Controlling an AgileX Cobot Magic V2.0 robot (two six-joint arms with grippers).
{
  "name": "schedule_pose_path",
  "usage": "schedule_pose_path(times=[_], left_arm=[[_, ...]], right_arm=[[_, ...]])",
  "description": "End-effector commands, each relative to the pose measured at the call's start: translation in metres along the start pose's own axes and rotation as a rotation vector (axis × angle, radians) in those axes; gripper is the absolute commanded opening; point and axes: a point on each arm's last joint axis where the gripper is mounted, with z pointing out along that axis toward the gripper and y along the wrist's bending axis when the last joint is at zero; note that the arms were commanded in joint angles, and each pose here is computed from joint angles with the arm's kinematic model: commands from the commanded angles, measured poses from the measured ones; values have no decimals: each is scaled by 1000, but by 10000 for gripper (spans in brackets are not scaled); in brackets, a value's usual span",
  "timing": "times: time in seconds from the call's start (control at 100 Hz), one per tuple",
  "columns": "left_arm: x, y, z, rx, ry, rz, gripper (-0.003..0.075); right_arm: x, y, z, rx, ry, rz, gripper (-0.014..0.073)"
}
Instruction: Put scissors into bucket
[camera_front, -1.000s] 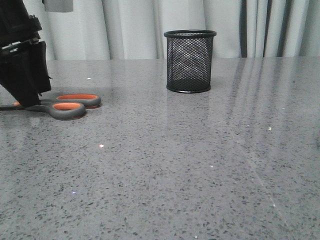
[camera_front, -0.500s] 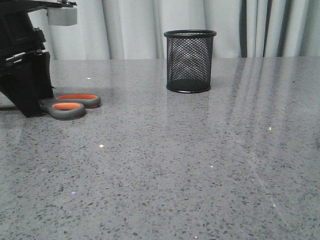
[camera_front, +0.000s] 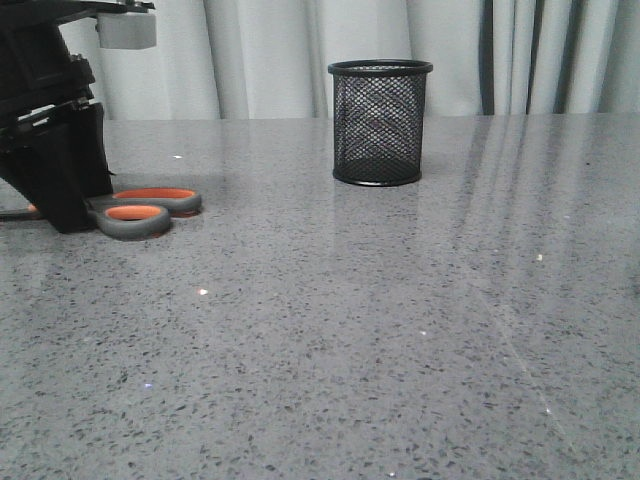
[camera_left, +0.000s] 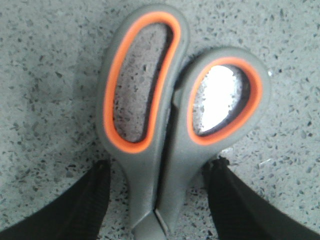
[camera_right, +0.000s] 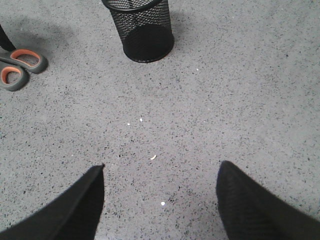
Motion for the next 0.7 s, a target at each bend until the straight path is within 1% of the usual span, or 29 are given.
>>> schedule_pose_path(times=[0.0,0.17,0.25,0.39,0.58,0.69], left_arm=[[-11,-9,-18,8,-38,18,411],[-11,-9,-18,8,-38,18,406],[-11,-9,-18,8,-38,18,381],[-11,-9,-18,8,-38,18,278],[-10,-9,-18,8,-35,19,96],[-10,-9,-18,7,-32,20,31]], right_arm=[[-15,0,-7,14,-101,-14,433],[-15,0,-7,14,-101,-14,433],[-15,0,-7,14,-101,-14,433],[-15,0,-7,14,-101,-14,433],[-15,0,-7,14,-101,-14,433],[-15,0,-7,14,-101,-14,433]])
